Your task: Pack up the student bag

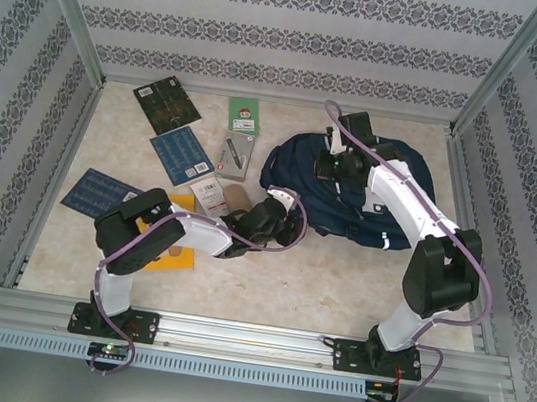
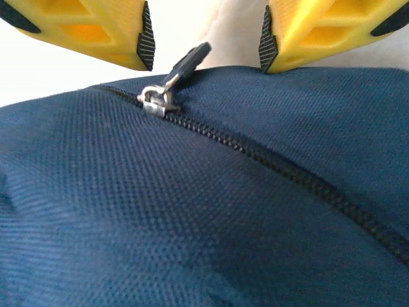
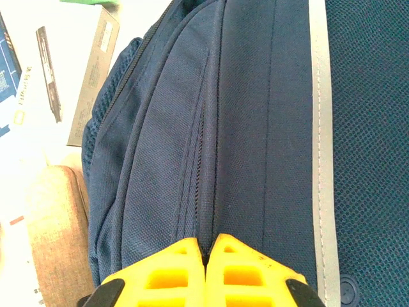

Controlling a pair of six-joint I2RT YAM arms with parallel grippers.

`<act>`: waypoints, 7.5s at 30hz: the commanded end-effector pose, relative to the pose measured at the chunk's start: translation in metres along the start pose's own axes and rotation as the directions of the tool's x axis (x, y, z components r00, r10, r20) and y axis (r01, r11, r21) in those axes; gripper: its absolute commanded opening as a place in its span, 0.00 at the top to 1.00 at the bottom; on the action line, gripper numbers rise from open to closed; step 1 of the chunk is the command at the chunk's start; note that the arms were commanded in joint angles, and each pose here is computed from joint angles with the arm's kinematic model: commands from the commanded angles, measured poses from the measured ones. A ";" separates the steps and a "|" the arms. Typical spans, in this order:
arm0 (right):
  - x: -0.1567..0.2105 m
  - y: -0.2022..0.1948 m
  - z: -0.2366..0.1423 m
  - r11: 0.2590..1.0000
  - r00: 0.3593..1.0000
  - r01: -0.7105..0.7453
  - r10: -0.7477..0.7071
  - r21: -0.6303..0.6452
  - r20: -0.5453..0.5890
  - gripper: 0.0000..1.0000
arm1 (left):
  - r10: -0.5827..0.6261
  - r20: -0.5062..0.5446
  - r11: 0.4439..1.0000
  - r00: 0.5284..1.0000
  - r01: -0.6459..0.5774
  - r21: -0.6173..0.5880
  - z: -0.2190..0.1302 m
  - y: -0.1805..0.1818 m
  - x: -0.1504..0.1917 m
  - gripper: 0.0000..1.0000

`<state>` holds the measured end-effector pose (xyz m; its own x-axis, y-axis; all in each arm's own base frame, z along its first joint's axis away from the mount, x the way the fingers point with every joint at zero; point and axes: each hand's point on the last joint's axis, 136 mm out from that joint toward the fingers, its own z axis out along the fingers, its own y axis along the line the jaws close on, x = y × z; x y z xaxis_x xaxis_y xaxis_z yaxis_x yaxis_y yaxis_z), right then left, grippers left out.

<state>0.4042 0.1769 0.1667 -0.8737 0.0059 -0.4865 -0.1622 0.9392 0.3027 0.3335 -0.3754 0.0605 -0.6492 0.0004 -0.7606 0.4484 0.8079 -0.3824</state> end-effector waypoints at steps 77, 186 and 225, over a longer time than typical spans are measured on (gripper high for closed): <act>0.076 -0.173 0.011 0.881 0.958 -0.287 0.275 0.377 0.088 0.94 | 0.210 -0.421 0.975 0.882 -0.160 0.152 -0.045 -0.042 0.012 1.00; 0.079 -0.067 0.058 0.487 0.504 -0.792 0.862 -0.369 0.054 1.00 | -0.599 -0.251 0.773 0.760 0.467 -0.430 0.025 0.037 -0.046 0.81; 0.082 -0.094 0.048 0.550 0.568 -0.778 0.823 -0.303 0.035 1.00 | -0.425 -0.368 0.847 0.827 0.219 -0.485 -0.023 0.102 -0.040 1.00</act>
<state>0.3633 0.1204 0.0519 -0.6121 0.7907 0.0075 0.4786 0.3628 0.7996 0.3969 -0.3283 0.0782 -0.9408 -0.1797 -0.2873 -0.0505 0.9127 -0.4054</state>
